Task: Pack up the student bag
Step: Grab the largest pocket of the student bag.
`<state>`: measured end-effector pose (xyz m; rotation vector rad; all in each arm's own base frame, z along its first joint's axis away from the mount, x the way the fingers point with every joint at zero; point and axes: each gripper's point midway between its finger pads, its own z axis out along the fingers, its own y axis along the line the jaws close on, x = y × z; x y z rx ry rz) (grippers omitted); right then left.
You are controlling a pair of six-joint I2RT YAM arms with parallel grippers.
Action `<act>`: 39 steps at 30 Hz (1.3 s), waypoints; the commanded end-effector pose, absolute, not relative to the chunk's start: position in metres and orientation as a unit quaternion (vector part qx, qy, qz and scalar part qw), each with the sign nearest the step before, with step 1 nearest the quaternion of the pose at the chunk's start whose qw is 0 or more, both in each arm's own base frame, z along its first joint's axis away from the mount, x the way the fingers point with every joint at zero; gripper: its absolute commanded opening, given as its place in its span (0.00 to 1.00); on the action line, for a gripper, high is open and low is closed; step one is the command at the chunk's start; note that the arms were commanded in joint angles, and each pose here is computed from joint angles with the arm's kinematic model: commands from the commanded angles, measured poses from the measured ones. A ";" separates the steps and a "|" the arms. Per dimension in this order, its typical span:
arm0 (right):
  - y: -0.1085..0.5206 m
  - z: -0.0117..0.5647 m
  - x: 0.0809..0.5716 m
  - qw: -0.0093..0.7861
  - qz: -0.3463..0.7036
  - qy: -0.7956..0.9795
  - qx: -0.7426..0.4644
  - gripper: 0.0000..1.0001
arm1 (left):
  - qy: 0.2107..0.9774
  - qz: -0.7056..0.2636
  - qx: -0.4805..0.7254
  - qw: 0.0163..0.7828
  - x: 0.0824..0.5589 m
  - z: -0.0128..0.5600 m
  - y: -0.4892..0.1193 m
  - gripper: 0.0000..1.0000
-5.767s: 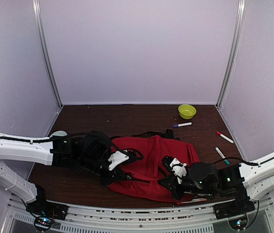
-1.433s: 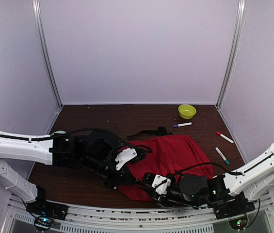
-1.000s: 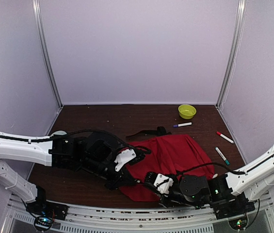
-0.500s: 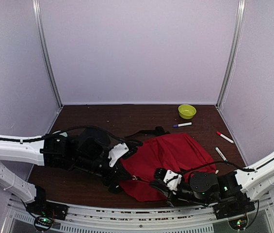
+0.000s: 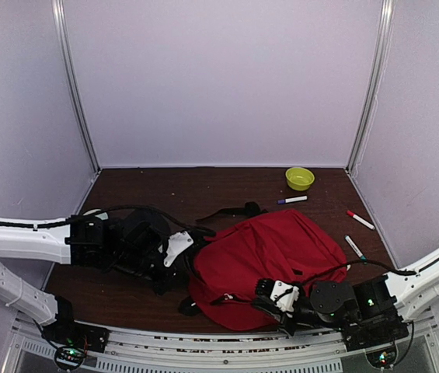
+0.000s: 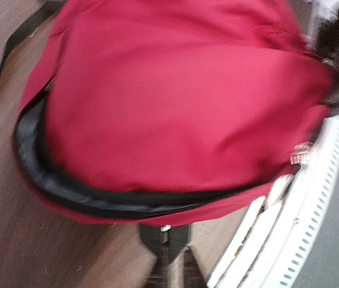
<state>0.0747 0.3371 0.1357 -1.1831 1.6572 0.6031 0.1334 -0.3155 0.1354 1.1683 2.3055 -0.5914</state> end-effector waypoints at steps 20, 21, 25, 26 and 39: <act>0.354 0.152 0.084 0.518 0.234 0.680 -0.464 0.00 | 0.737 -0.374 0.505 0.248 0.077 0.129 -0.387 0.54; 0.354 0.151 0.084 0.518 0.234 0.680 -0.464 0.00 | 0.737 -0.375 0.506 0.244 0.076 0.128 -0.388 0.52; 0.355 0.150 0.084 0.517 0.234 0.680 -0.465 0.00 | 0.741 -0.370 0.507 0.238 0.077 0.126 -0.388 0.44; 0.355 0.151 0.084 0.517 0.235 0.679 -0.465 0.00 | 0.742 -0.370 0.507 0.237 0.076 0.126 -0.387 0.41; 0.355 0.147 0.084 0.512 0.233 0.682 -0.466 0.00 | 0.748 -0.352 0.515 0.227 0.077 0.128 -0.391 0.00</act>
